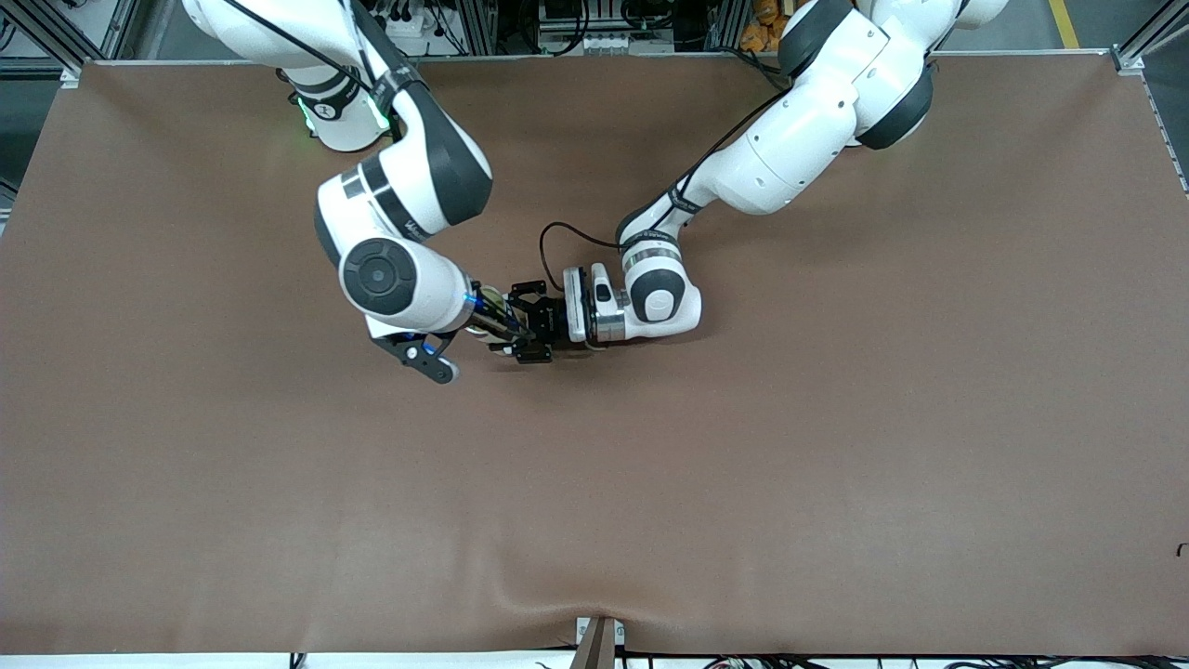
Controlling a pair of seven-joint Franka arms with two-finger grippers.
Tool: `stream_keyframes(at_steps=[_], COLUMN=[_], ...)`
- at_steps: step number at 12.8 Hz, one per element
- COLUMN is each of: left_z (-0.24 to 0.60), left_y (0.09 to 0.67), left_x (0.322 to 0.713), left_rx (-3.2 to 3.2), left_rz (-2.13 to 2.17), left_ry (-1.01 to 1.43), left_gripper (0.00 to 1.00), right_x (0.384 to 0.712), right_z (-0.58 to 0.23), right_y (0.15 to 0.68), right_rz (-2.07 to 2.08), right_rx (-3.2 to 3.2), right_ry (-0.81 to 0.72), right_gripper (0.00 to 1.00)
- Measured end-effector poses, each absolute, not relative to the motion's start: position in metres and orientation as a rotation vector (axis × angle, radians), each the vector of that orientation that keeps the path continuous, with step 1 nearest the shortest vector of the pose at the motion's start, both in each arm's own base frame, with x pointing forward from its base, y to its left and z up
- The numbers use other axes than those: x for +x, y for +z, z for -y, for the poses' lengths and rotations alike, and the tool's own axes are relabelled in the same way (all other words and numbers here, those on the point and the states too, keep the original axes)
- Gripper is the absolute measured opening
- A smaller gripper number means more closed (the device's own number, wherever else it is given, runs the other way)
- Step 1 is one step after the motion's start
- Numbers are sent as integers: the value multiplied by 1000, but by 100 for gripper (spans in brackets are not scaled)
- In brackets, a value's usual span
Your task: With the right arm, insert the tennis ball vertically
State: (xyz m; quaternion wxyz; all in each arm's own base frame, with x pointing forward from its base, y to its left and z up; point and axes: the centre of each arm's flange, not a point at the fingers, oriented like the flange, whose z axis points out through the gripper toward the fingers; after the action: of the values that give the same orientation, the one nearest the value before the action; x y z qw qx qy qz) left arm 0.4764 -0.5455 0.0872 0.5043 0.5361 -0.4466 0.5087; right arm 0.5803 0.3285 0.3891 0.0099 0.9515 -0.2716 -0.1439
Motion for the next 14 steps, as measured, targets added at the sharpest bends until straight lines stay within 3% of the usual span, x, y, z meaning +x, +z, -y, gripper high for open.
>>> stream_keyframes(at_steps=[4,6,14], left_z=[546,546,546], left_y=[87,88,88], left_x=[477,477,476], left_rx=[1296,1296,1295], left_rz=[1074,1073,1073], left_ry=[1229,1230,1230], left_gripper=[87,100,100], right_x=[601,608,622], right_z=[-258,-218,-16], right_y=[425,439,485], right_rz=[676,578,222], right_rx=[3053,3093,3276], right_ry=[-479,-493,-371], right_gripper=[100,100,100])
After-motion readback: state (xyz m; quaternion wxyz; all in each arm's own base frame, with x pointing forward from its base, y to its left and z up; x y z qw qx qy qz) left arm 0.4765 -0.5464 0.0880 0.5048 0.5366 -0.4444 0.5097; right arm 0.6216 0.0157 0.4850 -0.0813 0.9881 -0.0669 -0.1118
